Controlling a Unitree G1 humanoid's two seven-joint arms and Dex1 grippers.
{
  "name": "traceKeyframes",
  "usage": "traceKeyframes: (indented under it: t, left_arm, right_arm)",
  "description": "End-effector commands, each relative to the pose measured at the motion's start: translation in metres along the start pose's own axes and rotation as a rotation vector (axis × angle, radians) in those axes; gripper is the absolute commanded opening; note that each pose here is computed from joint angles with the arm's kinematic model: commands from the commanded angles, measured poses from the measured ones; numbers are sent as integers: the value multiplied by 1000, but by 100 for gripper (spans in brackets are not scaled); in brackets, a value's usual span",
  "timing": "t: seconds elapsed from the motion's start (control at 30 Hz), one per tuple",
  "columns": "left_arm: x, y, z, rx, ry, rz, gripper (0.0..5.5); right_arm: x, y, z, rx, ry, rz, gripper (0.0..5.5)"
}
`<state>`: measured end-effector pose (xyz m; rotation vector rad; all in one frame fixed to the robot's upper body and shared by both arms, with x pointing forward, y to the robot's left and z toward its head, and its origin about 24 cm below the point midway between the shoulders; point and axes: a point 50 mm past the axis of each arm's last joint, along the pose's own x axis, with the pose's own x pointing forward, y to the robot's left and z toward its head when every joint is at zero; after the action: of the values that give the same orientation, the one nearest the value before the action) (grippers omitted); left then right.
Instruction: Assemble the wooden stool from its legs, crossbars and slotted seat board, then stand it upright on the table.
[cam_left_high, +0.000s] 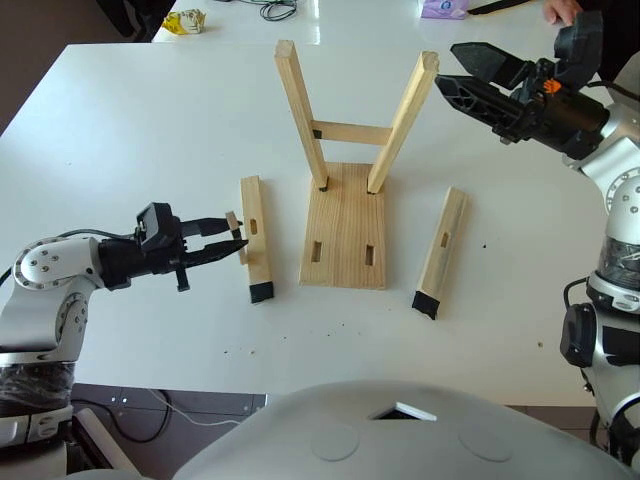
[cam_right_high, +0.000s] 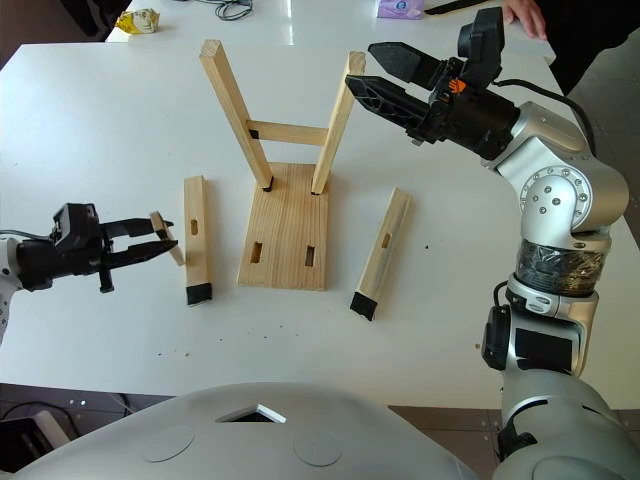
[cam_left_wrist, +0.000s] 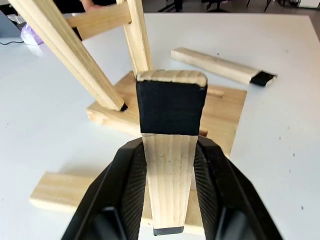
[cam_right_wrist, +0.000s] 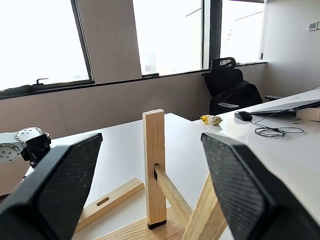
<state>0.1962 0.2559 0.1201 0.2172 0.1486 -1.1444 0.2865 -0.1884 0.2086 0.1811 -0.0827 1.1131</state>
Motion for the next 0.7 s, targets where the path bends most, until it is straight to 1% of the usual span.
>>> traceKeyframes:
  t: [0.03,0.13,0.2,0.27,0.4,0.47,0.57,0.63,0.7]
  left_arm:
    - [4,1,8,23,-41,58,131]
    - [6,11,24,89,-91,122,131]
    - [5,21,26,125,-91,168,131]
    - [2,31,19,129,-74,204,131]
    - [-1,44,-5,93,-31,241,131]
    - [0,43,-14,80,-23,251,131]
    - [3,37,-19,70,-39,245,131]
    - [5,32,-17,76,-54,235,131]
    - [5,28,-9,95,-71,216,131]
  right_arm:
    - [1,2,-2,20,6,10,365]
    - [0,1,-4,29,8,5,365]
    - [1,2,-4,35,7,6,365]
    - [1,1,-5,39,7,6,365]
    - [8,-3,-4,43,4,19,365]
    - [12,-4,-3,42,6,37,365]
    - [15,-6,0,40,10,56,365]
    - [16,-7,1,40,14,62,365]
    - [15,-6,-1,45,17,65,365]
